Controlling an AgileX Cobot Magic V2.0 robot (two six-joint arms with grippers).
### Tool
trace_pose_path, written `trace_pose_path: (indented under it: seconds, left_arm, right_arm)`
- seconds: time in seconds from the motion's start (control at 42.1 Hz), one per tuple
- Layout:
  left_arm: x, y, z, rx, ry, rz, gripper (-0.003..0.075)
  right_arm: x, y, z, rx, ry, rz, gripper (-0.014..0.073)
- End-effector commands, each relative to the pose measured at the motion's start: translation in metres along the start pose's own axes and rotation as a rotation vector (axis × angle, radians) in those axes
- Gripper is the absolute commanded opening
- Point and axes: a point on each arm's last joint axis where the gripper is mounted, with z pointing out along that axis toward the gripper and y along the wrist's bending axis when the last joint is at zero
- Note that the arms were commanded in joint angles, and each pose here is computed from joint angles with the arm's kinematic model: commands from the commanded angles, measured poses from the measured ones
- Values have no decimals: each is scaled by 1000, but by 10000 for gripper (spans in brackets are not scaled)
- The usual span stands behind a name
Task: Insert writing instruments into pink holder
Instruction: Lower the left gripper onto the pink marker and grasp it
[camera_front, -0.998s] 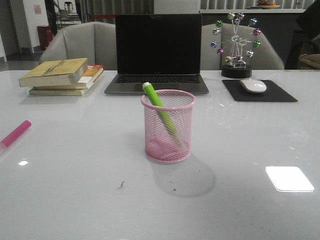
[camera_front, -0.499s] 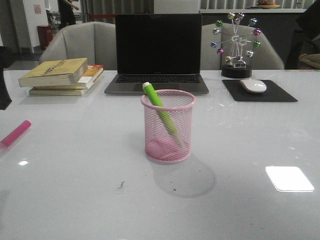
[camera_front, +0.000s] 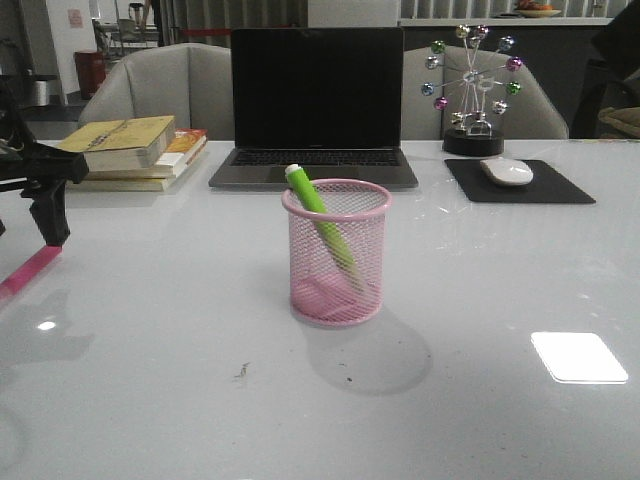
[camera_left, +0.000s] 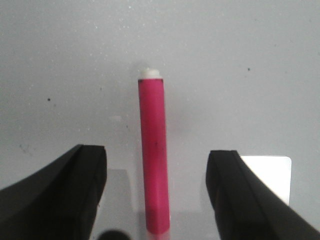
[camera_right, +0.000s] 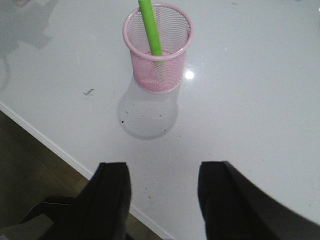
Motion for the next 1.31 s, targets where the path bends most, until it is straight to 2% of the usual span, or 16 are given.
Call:
trace_pose_path:
  seconds: [0.0,0.285,0.736,0.855,1.069,1.283]
  left_arm:
    - [-22,1,-19,2,-122,-17,488]
    - [-35,2,-2,-12,-116,-3,488]
    - [-33,4,10,-29,-58,12,483]
    - [-30,4,10,-32,-26,14,407]
    - [-28,4,10,-33,-11,14,218]
    - [-27,3,5,-22,4,3,92]
  right_arm:
    - [-13,-1,-10,6,-107,-4,435]
    - [-13,-1,-10,6,-107,-4,435]
    - [-13,-1,-10,6,-107,-4,435]
    - [-13,-1,-10,6,-107,-4,435]
    - [-13,-1,-10,6,-107,-4,435]
    - [-13,-1,-10,6,-107,-4,435]
